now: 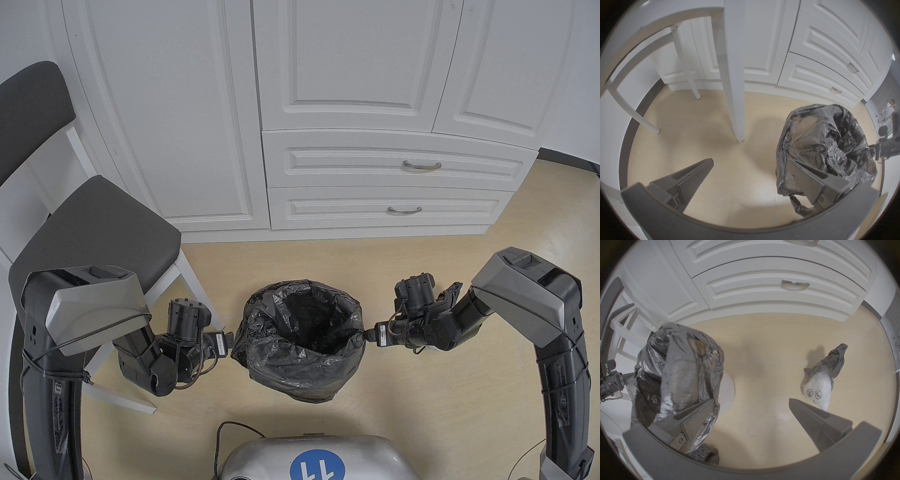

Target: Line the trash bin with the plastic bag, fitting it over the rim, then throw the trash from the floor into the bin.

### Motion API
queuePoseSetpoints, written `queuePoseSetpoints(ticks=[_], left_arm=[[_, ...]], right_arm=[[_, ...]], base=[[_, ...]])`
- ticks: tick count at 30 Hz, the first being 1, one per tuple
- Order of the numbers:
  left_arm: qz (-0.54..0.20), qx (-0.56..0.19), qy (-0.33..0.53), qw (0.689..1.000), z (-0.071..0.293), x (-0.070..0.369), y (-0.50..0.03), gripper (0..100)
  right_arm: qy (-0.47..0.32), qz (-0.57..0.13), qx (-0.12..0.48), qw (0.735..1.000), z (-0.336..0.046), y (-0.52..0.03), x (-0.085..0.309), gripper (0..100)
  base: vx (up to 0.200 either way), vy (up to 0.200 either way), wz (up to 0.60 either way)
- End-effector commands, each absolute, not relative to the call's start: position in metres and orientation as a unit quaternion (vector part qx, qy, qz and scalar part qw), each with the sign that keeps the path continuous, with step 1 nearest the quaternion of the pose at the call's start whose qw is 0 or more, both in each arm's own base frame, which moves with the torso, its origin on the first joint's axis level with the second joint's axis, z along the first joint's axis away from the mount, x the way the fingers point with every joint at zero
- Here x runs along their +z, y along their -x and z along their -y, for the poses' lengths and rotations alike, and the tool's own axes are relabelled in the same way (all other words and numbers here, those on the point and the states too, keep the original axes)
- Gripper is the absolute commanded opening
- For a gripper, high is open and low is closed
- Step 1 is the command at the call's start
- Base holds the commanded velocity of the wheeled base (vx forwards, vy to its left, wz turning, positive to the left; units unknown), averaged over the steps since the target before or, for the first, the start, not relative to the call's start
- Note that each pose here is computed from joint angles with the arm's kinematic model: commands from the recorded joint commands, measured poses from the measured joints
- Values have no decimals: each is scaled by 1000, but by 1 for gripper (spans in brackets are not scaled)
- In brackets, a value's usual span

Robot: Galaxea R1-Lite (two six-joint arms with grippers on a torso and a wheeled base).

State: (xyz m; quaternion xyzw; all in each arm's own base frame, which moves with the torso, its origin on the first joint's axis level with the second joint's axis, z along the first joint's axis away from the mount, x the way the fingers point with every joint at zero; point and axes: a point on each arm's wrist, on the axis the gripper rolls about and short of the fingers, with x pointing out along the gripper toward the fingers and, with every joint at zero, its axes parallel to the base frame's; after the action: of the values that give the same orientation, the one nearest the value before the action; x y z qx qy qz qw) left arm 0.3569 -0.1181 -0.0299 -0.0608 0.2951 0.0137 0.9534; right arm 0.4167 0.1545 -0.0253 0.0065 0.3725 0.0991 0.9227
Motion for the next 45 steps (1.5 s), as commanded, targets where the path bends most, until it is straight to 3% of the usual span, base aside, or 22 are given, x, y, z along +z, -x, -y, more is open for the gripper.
queuePoseSetpoints(ticks=[1, 9, 16, 25, 29, 32, 36, 37, 40, 45], left_arm=[[-284, 16, 65, 956, 117, -30, -356, 100], [-278, 23, 74, 958, 111, -33, -356, 100], [-252, 33, 85, 963, 101, -31, -355, 100], [-242, 43, 92, 965, 91, -33, -351, 100], [-245, 46, 92, 964, 88, -33, -350, 100], [-249, 49, 91, 963, 86, -35, -346, 100], [-243, 48, 92, 964, 84, -36, -341, 100], [-243, 48, 92, 964, 84, -38, -339, 100], [-238, 47, 94, 965, 83, -40, -338, 100], [-238, 48, 94, 966, 82, -40, -336, 100]], right_arm=[[-7, -389, 96, 916, -156, -428, -60, 100], [-85, -366, 87, 923, -157, -459, -56, 100], [-106, -350, 68, 928, -154, -487, -66, 100], [-196, -312, 44, 929, -153, -511, -43, 100], [-192, -312, 31, 930, -142, -511, -32, 100], [-115, -355, 31, 927, -116, -490, -6, 100], [28, -419, 110, 901, -76, -447, -7, 100], [53, -419, 162, 892, -71, -434, -12, 100], [105, -376, 266, 882, -71, -411, -31, 100], [157, -282, 368, 872, -76, -394, -47, 100]], base=[[0, 0, 0], [0, 0, 0], [0, 0, 0], [0, 0, 0], [0, 0, 0], [0, 0, 0], [0, 0, 0], [0, 0, 0], [0, 0, 0], [0, 0, 0]])
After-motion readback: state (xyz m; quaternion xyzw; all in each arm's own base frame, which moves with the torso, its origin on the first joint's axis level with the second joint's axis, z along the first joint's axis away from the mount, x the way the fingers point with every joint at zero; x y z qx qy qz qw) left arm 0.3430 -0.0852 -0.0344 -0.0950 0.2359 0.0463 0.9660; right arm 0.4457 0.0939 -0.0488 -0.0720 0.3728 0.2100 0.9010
